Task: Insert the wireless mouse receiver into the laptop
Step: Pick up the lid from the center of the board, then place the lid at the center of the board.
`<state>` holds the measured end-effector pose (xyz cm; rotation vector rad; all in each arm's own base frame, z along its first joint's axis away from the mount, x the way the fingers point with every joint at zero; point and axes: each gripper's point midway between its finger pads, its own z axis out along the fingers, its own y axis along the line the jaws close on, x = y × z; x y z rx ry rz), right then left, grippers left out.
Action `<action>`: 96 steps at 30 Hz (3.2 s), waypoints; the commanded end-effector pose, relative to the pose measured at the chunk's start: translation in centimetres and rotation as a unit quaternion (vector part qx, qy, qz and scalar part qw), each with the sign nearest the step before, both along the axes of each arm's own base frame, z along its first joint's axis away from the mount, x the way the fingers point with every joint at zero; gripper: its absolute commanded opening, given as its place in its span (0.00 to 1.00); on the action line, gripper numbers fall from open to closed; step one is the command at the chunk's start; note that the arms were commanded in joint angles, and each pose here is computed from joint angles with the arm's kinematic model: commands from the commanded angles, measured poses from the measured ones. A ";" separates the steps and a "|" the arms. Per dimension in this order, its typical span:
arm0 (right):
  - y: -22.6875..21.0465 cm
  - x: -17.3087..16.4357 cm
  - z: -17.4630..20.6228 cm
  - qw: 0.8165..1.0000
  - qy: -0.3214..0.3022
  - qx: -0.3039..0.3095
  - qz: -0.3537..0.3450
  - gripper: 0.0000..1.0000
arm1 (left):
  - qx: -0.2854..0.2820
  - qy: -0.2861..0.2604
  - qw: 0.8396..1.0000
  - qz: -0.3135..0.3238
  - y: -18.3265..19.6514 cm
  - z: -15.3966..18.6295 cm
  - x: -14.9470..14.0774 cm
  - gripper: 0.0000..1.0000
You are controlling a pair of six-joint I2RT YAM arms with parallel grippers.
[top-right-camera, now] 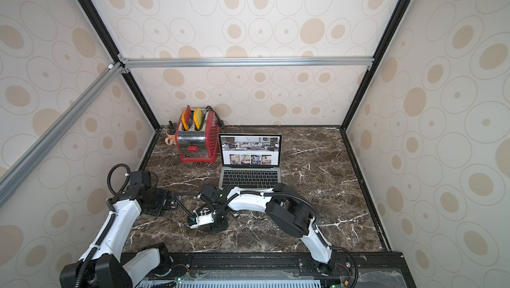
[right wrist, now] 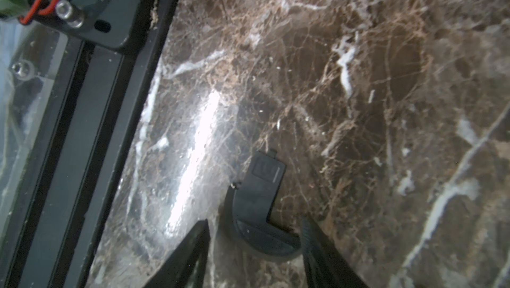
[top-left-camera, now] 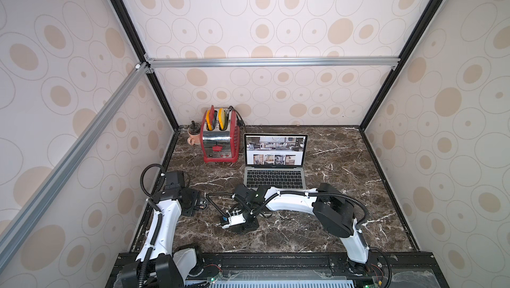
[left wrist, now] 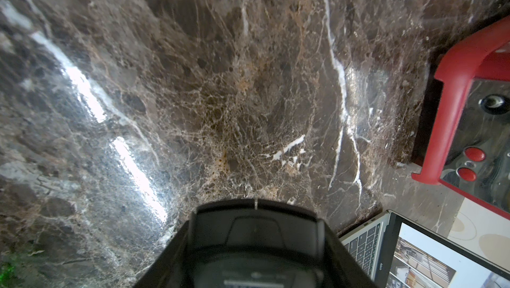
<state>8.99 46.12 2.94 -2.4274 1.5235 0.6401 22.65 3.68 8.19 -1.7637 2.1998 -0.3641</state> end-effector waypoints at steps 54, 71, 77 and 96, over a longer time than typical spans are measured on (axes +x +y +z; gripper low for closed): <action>-6.6 1.1 0.5 0.971 -0.002 -0.097 -0.220 0.00 | 0.005 -0.035 0.999 0.000 0.4 2.1 1.5 0.00; -17.8 11.8 6.8 0.796 -0.128 -0.050 -0.590 0.00 | -0.015 -0.055 0.998 -0.022 -0.5 2.6 2.5 0.00; -33.0 15.1 5.3 0.597 -0.180 -0.151 -0.767 0.00 | -0.017 -0.071 0.994 -0.082 -3.3 3.4 3.5 0.00; -40.0 16.6 -0.4 0.480 -0.185 -0.291 -0.807 0.00 | -0.059 -0.093 0.984 -0.143 -7.9 3.5 4.8 0.00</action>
